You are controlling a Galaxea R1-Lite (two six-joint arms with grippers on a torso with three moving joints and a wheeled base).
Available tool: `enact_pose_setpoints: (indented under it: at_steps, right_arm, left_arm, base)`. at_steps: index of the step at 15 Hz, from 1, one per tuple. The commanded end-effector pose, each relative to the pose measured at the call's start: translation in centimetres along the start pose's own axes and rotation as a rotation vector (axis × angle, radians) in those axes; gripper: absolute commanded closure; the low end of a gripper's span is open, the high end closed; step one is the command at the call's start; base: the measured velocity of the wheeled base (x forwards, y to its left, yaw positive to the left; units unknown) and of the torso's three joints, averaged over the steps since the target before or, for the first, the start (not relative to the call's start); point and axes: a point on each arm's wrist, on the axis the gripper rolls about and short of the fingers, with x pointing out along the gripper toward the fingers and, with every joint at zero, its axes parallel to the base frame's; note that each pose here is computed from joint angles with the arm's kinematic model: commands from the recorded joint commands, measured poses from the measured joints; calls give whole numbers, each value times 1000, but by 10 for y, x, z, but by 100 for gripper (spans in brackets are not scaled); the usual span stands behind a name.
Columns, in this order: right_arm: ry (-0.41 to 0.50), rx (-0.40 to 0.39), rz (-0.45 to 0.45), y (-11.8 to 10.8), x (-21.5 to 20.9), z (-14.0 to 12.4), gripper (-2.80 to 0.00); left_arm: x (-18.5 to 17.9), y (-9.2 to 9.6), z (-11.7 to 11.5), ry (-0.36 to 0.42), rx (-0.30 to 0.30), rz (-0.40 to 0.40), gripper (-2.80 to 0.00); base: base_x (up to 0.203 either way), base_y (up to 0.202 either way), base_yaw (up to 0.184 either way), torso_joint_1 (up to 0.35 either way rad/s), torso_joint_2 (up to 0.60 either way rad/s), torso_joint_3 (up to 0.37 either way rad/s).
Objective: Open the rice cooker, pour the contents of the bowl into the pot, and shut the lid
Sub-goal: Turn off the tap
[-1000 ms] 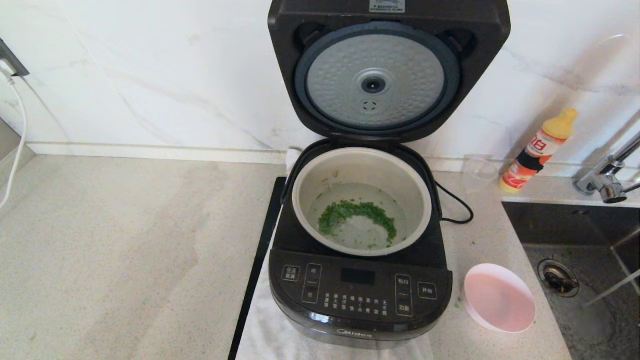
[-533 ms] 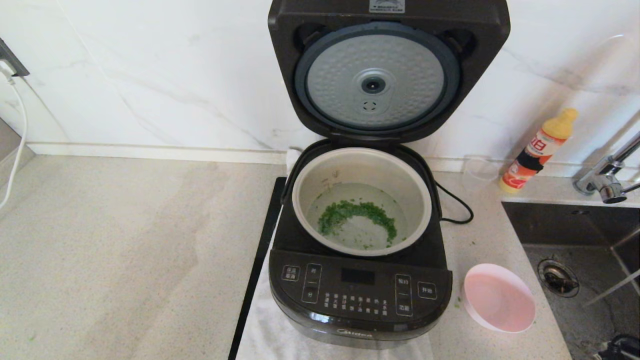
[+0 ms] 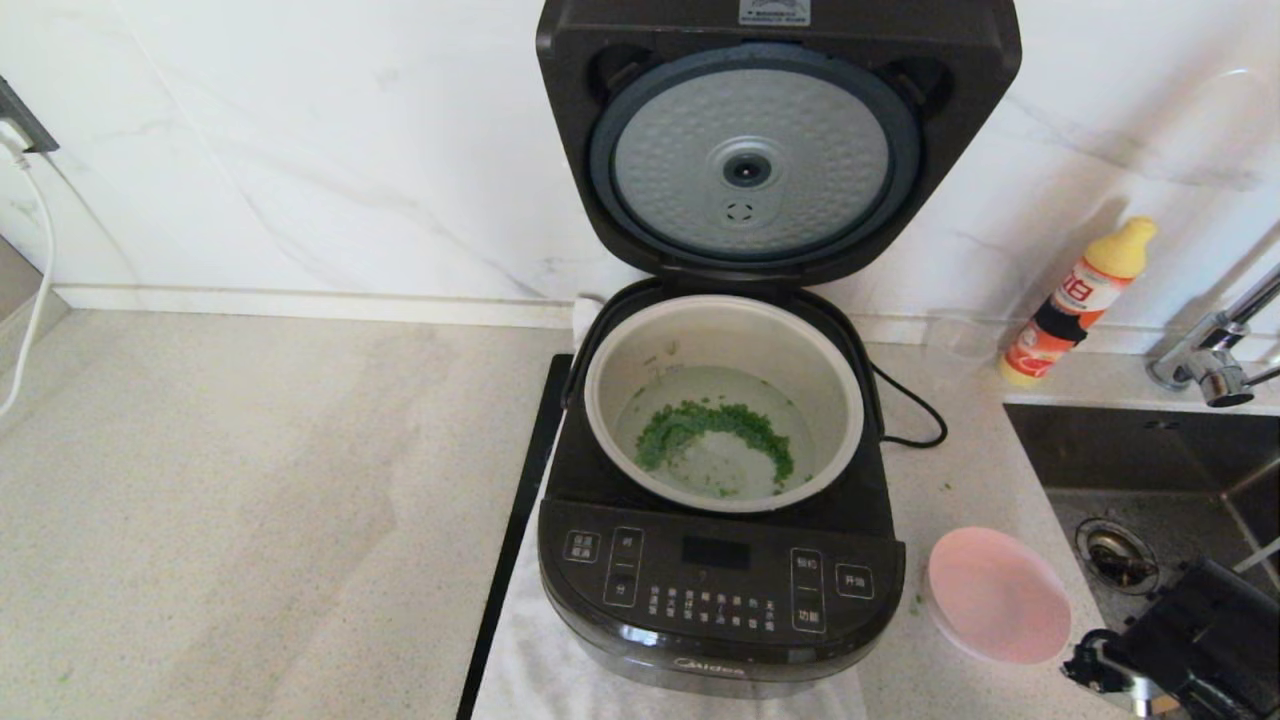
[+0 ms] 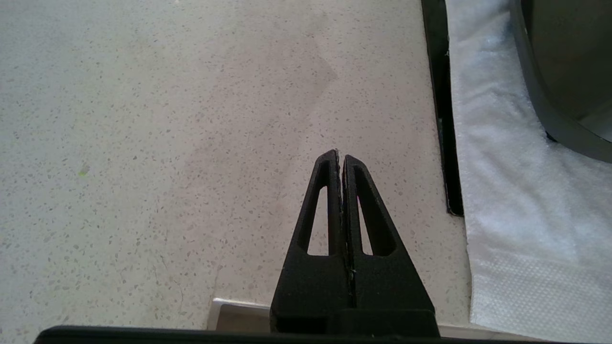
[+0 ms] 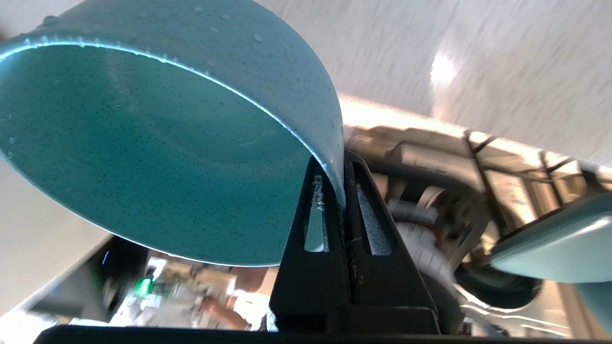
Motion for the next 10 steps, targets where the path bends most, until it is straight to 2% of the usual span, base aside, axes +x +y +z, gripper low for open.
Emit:
enact_pose_setpoints:
  at_steps: [1, 10]
  right_arm:
    - [29, 3, -45, 4, 16, 14, 0]
    - [-12, 41, -119, 7, 38, 35, 0]
  left_arm:
    - [0, 0, 0, -2, -1, 0, 0]
    - [0, 0, 0, -2, -1, 1, 0]
  base:
    - [0, 0, 0, 0, 0, 0]
    - [0, 0, 0, 0, 0, 0]
